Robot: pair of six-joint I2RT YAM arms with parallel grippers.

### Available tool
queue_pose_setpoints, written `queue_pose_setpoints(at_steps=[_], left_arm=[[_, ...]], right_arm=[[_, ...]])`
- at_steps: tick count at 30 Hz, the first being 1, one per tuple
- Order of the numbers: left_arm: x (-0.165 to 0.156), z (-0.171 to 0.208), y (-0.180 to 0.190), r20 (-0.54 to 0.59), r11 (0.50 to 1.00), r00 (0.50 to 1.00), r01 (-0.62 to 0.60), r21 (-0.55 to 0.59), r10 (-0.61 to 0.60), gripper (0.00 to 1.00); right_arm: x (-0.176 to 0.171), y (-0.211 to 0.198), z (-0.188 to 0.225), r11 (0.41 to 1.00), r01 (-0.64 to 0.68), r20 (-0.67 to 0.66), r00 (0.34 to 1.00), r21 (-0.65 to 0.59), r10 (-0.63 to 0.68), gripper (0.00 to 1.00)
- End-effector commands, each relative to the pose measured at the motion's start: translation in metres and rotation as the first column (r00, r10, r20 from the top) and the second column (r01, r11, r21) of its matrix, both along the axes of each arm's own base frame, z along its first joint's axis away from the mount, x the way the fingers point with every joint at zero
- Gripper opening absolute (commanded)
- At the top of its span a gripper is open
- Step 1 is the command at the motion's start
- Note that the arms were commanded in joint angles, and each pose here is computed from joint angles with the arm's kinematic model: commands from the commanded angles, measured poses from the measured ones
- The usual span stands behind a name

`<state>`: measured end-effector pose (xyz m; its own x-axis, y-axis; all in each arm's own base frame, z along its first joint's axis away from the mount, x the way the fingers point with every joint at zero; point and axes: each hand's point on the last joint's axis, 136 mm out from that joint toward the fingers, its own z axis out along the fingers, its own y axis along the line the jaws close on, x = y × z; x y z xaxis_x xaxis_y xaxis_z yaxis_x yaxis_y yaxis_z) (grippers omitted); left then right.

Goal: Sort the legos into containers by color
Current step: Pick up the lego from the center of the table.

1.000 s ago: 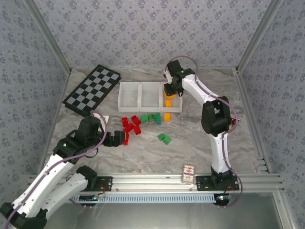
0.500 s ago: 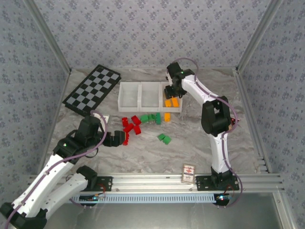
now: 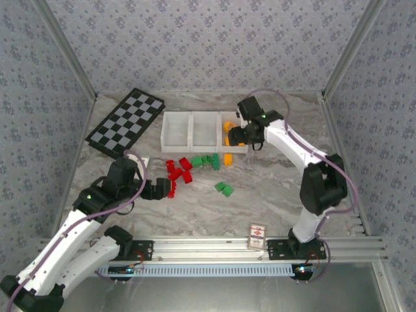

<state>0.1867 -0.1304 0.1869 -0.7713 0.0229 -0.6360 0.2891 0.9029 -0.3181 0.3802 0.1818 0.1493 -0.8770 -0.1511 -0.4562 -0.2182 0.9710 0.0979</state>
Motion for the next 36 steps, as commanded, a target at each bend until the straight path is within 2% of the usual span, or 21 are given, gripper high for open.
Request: queue_pose_setpoints(at_steps=[1, 6, 10, 15, 20, 28, 36], left_arm=[[0.001, -0.002, -0.002, -0.004, 1.0, 1.0, 0.005, 0.002, -0.005, 1.0], [0.001, -0.004, -0.002, -0.013, 1.0, 1.0, 0.004, 0.01, -0.004, 1.0], [0.001, -0.004, -0.003, -0.016, 1.0, 1.0, 0.005, 0.01, -0.004, 1.0], [0.0, -0.003, -0.003, -0.013, 1.0, 1.0, 0.009, 0.004, -0.009, 1.0], [0.0, -0.002, -0.003, -0.008, 1.0, 1.0, 0.011, -0.002, -0.011, 1.0], [-0.001, -0.001, -0.004, -0.004, 1.0, 1.0, 0.013, -0.003, -0.013, 1.0], [-0.001, -0.001, -0.004, -0.003, 1.0, 1.0, 0.014, -0.005, -0.014, 1.0]], right_arm=[[-0.025, 0.005, -0.01, 0.997, 0.043, -0.03, 0.999, 0.064, -0.041, 0.76], [-0.057, 0.005, -0.027, 0.985, 0.138, -0.073, 0.989, 0.105, -0.13, 0.81], [-0.059, 0.015, -0.037, 0.973, 0.195, -0.054, 0.98, 0.12, -0.19, 0.82], [-0.049, 0.023, -0.058, 0.972, 0.221, -0.081, 0.973, 0.078, -0.215, 0.83], [-0.036, 0.026, -0.074, 0.962, 0.263, -0.108, 0.961, 0.071, -0.254, 0.76], [-0.005, 0.039, -0.073, 0.956, 0.284, -0.072, 0.958, 0.069, -0.279, 0.71], [0.001, 0.046, -0.086, 0.964, 0.267, -0.088, 0.96, 0.012, -0.265, 0.67]])
